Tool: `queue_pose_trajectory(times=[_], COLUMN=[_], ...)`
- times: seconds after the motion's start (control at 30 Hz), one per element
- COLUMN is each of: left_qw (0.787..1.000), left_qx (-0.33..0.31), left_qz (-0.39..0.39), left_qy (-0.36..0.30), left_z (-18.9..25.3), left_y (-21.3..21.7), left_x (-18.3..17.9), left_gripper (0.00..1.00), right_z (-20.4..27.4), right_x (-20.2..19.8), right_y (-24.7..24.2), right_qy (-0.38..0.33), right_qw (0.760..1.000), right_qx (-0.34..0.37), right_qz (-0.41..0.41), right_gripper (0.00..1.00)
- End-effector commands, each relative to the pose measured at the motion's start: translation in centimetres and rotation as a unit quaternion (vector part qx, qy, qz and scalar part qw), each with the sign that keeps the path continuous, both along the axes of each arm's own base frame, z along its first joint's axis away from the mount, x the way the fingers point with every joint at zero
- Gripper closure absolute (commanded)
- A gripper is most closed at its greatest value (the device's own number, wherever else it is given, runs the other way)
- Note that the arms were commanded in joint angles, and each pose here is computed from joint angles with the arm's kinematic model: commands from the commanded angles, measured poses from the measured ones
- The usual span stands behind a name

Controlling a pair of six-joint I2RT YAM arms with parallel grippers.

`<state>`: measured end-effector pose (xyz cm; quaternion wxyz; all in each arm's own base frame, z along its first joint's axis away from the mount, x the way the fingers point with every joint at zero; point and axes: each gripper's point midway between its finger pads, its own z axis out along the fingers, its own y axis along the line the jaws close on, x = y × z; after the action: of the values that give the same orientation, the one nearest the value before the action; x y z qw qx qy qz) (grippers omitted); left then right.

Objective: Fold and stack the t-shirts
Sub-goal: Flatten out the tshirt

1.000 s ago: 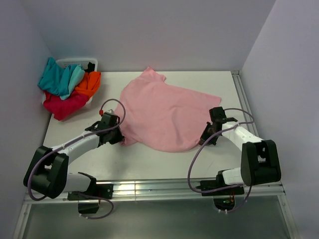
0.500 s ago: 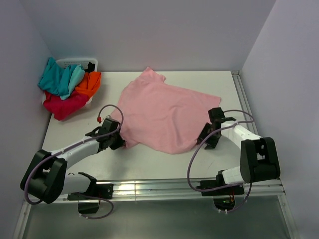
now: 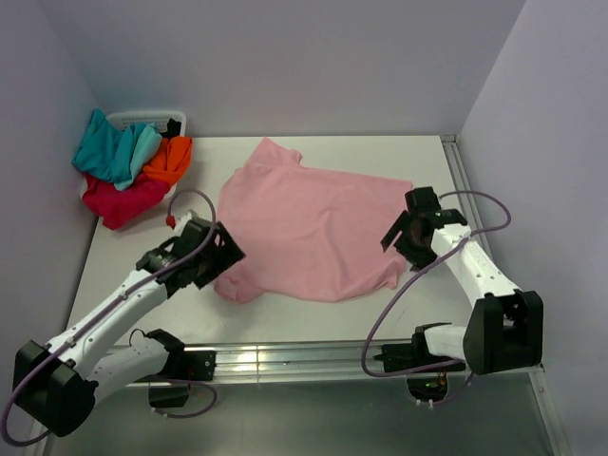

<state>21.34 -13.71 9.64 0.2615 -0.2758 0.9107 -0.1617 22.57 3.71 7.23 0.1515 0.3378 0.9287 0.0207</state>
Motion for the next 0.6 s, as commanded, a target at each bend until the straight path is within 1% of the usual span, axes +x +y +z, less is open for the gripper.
queue_pose_trajectory(times=[0.0, 0.03, 0.07, 0.1, 0.13, 0.17, 0.2, 0.23, 0.27, 0.3, 0.33, 0.37, 0.4, 0.43, 0.47, 0.5, 0.57], left_qw=[0.995, 0.994, 0.993, 0.994, 0.994, 0.994, 0.994, 0.995, 0.995, 0.996, 0.996, 0.996, 0.996, 0.996, 0.996, 0.995, 0.994], left_qx=[0.027, 0.048, 0.055, 0.072, 0.075, 0.076, 0.090, 0.087, 0.083, 0.089, 0.081, 0.081, 0.088, 0.091, 0.091, 0.098, 0.103], left_qz=[0.027, 0.029, 0.022, 0.019, 0.011, 0.011, 0.009, 0.003, 0.002, 0.000, -0.007, -0.006, -0.008, -0.011, -0.018, -0.022, -0.028], left_qy=[-0.094, -0.091, -0.103, -0.083, -0.076, -0.079, -0.054, -0.046, -0.053, -0.031, -0.024, -0.026, -0.011, -0.006, -0.005, 0.014, 0.022], left_z=[6.2, 5.8, 6.7, 5.3, 4.9, 5.3, 3.5, 2.9, 3.0, 1.2, 0.7, 0.7, -0.8, -1.3, -1.5, -3.1, -3.8], left_y=[0.6, 0.7, 0.3, 0.1, -0.2, -0.3, -0.3, -0.6, -0.7, -0.8, -1.2, -1.1, -1.1, -1.2, -1.5, -1.5, -1.6], left_x=[4.2, 5.2, 6.5, 7.5, 8.1, 9.5, 10.3, 10.9, 12.2, 12.8, 13.3, 14.3, 14.8, 15.2, 15.9, 16.1, 17.0], left_gripper=[0.01, 0.01, 0.04, 0.06, 0.09, 0.13, 0.14, 0.17, 0.23, 0.26, 0.29, 0.38, 0.43, 0.50, 0.62, 0.67, 0.74], right_z=[4.0, 4.4, 5.2, 5.1, 5.0, 4.8, 3.5, 2.8, 2.2, 0.5, -0.1, -0.9, -2.3, -2.7, -3.1, -4.2, -4.5], right_x=[3.3, 3.9, 4.7, 5.6, 6.1, 6.7, 7.3, 7.6, 8.0, 8.5, 8.9, 9.1, 9.4, 9.9, 10.1, 10.2, 11.2], right_y=[-0.8, -0.8, -0.7, -0.4, -0.1, 0.1, 0.3, 0.7, 1.0, 1.3, 1.8, 2.0, 2.2, 2.3, 2.3, 2.3, 2.2], right_qy=[-0.055, -0.062, -0.076, -0.082, -0.082, -0.080, -0.062, -0.054, -0.046, -0.026, -0.019, -0.007, 0.008, 0.012, 0.018, 0.034, 0.037], right_qw=[0.998, 0.997, 0.997, 0.996, 0.996, 0.997, 0.998, 0.999, 0.999, 1.000, 1.000, 1.000, 0.999, 0.999, 0.999, 0.999, 0.999], right_qx=[-0.022, -0.023, -0.021, -0.016, -0.008, -0.005, -0.003, 0.003, 0.008, 0.013, 0.025, 0.030, 0.032, 0.032, 0.031, 0.029, 0.022], right_qz=[-0.025, -0.027, -0.027, -0.023, -0.019, -0.014, -0.012, -0.007, -0.004, -0.002, 0.003, 0.004, 0.003, 0.003, 0.002, 0.003, 0.002], right_gripper=[0.12, 0.12, 0.12, 0.14, 0.18, 0.30, 0.37, 0.45, 0.63, 0.70, 0.76, 0.88, 0.93, 0.98, 1.00, 1.00, 1.00])
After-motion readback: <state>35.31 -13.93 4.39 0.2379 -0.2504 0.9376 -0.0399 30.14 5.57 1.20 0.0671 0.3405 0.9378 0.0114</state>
